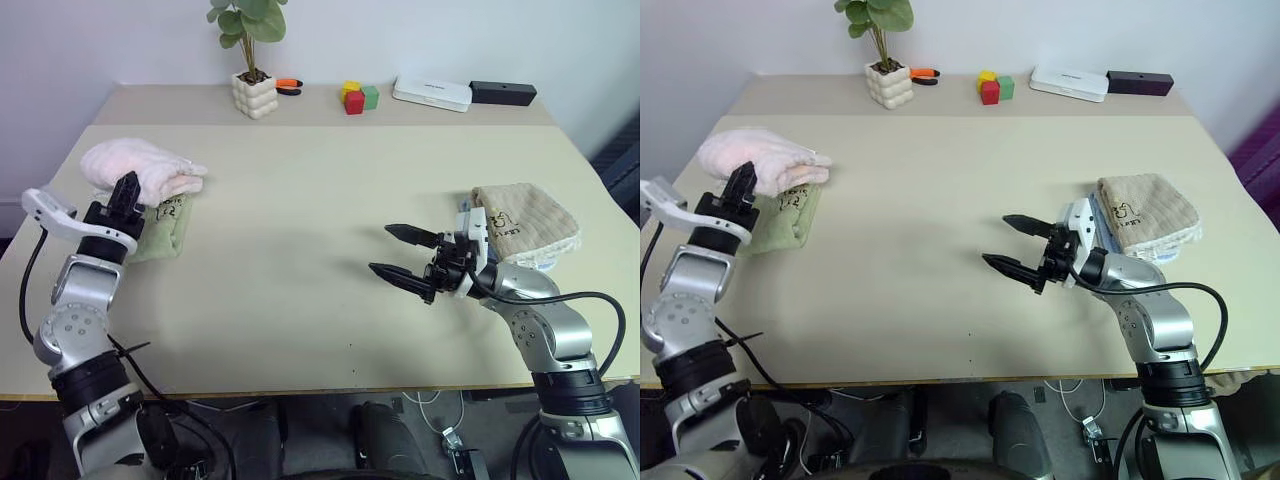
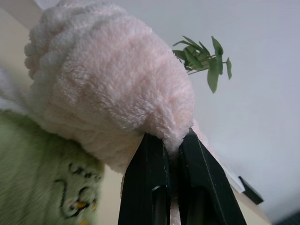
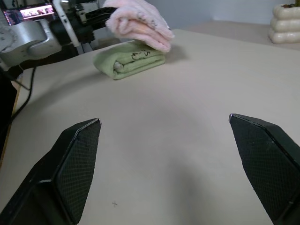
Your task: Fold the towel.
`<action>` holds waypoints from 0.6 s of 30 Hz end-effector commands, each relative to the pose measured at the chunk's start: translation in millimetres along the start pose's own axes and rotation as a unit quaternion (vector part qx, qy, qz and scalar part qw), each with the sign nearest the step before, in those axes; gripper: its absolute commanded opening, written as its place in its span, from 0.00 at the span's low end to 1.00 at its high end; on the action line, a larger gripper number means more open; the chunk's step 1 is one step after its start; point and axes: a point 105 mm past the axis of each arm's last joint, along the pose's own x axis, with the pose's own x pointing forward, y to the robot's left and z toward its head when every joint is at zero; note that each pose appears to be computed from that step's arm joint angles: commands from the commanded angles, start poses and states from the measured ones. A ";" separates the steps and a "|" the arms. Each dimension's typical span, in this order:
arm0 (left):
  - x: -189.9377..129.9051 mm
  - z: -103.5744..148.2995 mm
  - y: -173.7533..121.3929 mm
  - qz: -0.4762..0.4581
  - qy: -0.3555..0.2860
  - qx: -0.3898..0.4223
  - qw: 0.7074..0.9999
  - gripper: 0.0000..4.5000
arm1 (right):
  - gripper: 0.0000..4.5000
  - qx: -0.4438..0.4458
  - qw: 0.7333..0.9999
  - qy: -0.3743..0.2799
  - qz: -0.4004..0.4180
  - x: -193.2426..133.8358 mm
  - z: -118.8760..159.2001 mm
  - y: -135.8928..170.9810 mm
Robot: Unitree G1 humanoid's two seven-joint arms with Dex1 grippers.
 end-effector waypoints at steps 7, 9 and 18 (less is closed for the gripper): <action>-2.1 38.1 -22.9 -0.041 -0.064 0.028 0.997 0.01 | 1.00 -0.020 1.000 -0.011 0.005 0.5 8.8 -0.1; 1.3 40.8 -28.4 -0.054 -0.066 0.040 0.996 0.01 | 1.00 -0.020 1.000 -0.013 0.006 2.8 9.0 0.6; 0.8 40.4 -22.4 -0.053 -0.063 0.040 0.996 0.01 | 1.00 -0.023 1.000 -0.010 0.004 0.9 9.4 0.0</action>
